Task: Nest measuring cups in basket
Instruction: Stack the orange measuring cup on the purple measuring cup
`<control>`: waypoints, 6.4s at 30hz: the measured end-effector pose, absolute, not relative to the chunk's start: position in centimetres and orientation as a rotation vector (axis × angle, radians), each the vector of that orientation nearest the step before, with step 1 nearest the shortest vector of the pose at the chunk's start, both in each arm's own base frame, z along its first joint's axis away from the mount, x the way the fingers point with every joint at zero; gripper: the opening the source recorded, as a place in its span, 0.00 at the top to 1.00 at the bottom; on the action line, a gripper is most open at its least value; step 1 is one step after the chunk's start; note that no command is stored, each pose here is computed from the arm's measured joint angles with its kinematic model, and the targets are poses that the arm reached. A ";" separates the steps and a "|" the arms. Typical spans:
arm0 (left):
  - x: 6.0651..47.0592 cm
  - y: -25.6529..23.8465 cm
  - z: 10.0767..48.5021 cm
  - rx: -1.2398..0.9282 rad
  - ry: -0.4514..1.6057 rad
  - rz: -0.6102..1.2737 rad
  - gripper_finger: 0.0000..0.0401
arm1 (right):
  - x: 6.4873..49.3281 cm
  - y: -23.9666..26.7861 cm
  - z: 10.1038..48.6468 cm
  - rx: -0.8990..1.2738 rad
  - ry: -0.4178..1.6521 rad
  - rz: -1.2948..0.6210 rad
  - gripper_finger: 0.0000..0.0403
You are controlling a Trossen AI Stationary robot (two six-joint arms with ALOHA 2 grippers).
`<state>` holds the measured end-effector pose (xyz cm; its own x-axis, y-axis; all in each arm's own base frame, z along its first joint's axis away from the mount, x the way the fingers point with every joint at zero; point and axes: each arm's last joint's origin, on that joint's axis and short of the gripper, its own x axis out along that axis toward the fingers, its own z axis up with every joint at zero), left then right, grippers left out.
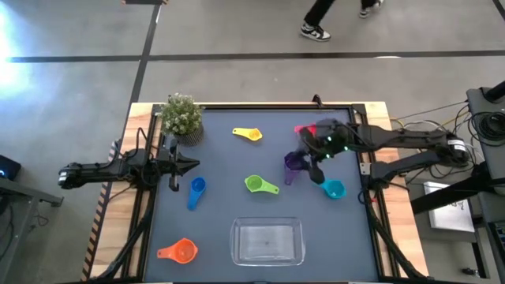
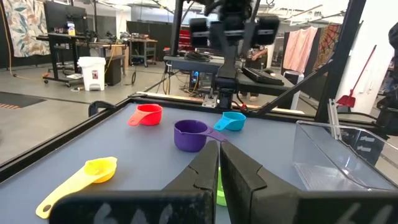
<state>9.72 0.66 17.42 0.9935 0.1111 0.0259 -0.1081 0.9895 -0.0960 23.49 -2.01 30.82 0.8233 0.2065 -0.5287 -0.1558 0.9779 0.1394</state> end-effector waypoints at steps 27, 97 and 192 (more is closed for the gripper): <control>8.7 1.1 21.6 -0.607 -0.542 0.136 1.00 | 15.5 4.5 24.7 0.129 0.333 0.285 0.68; 16.8 -15.7 19.3 -1.150 1.210 0.300 1.00 | 15.5 4.6 21.3 0.160 0.244 0.316 0.68; 43.8 4.4 30.8 -0.316 0.880 0.464 1.00 | 13.8 2.5 21.8 0.147 0.184 -0.227 0.68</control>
